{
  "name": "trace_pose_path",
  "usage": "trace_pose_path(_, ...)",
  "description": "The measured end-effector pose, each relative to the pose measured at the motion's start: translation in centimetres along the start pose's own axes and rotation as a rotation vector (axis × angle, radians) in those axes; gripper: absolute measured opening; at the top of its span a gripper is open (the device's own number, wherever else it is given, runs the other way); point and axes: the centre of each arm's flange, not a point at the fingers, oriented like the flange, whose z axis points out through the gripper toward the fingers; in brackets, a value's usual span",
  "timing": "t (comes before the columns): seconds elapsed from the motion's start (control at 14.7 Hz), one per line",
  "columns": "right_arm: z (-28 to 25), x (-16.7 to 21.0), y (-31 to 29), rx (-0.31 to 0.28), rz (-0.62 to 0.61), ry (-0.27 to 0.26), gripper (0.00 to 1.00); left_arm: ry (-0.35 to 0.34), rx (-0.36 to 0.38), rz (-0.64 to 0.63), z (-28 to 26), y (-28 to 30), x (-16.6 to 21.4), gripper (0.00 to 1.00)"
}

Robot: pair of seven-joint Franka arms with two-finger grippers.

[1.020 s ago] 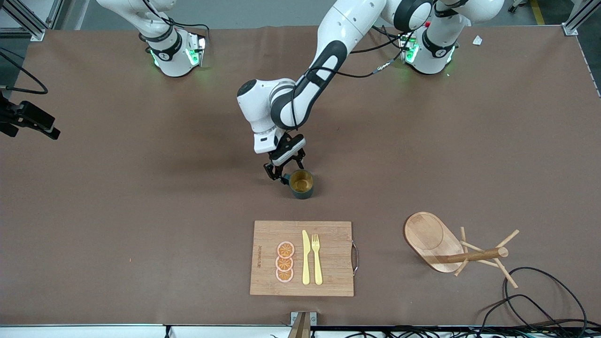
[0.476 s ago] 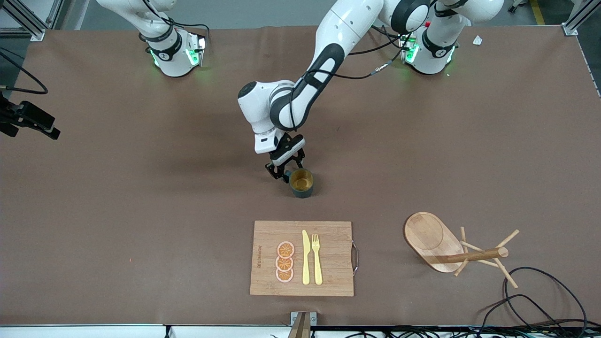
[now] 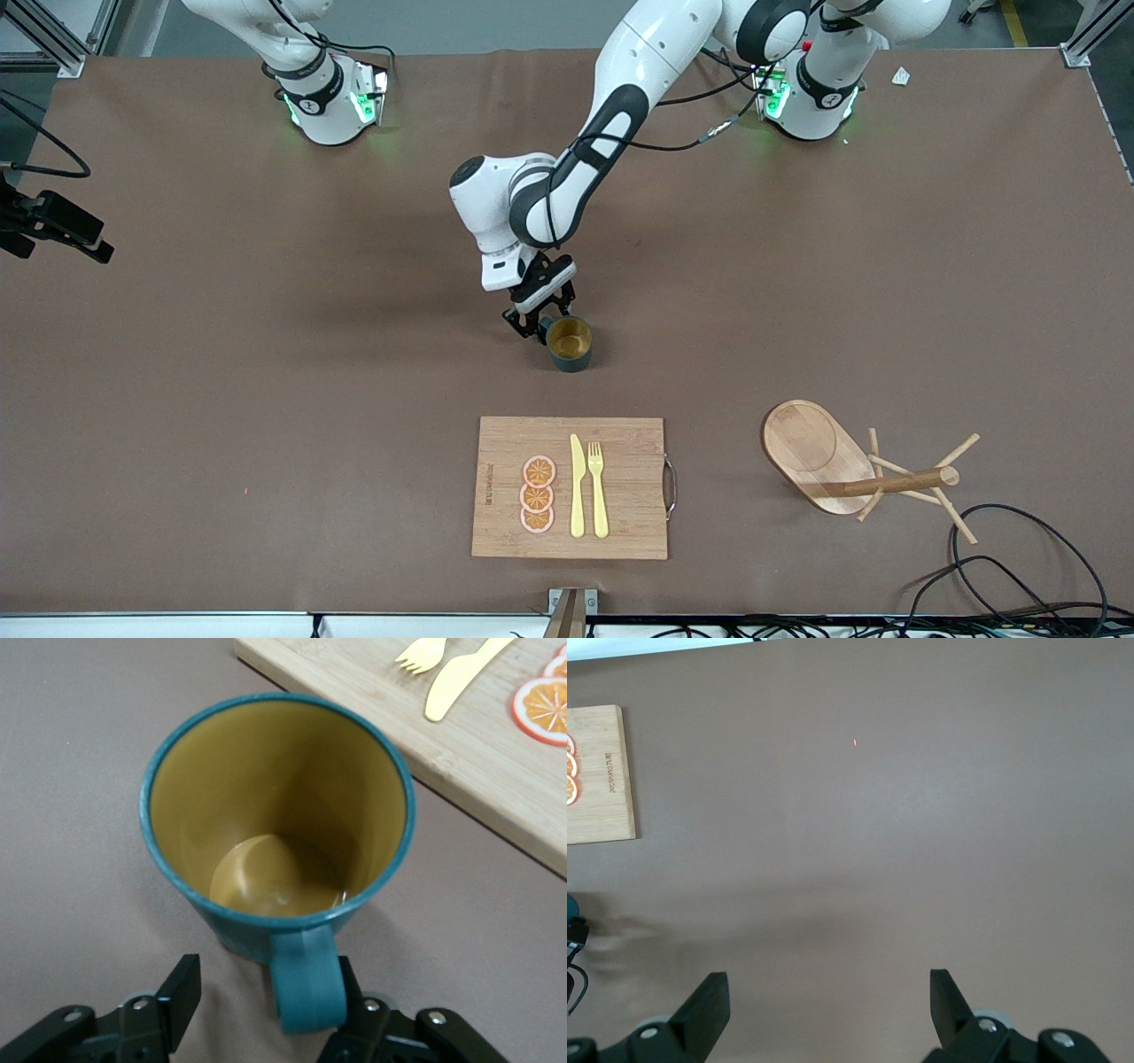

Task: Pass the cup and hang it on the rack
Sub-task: 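Lower the left gripper and close it on the mug handle, then lift the mug by the handle and carry it to the wooden rack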

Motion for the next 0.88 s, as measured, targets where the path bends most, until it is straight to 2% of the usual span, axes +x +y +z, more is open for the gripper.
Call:
trace_pose_path(0.41,0.0,0.0,0.0,0.0,0.0,0.0,1.0,0.001,0.0,0.005,-0.02,-0.1,-0.38,0.56)
trace_pose_path(0.54,0.0,0.0,0.0,0.0,0.0,0.0,1.0,0.001,0.0,0.005,-0.02,-0.1,-0.38,0.41)
trace_pose_path(0.61,0.0,0.0,-0.01,0.0,0.0,0.0,1.0,0.001,0.0,0.005,-0.02,-0.1,-0.38,0.41)
trace_pose_path(0.68,0.0,0.0,-0.01,0.0,0.0,0.0,1.0,0.0,-0.001,0.005,-0.02,-0.1,-0.39,0.35)
trace_pose_path(0.75,0.0,0.0,-0.01,0.0,0.0,0.0,1.0,0.001,-0.001,0.005,-0.02,-0.1,-0.39,0.25)
trace_pose_path(0.88,0.0,0.0,-0.01,0.0,0.0,0.0,1.0,0.001,-0.003,0.004,-0.11,-0.03,-0.32,0.21)
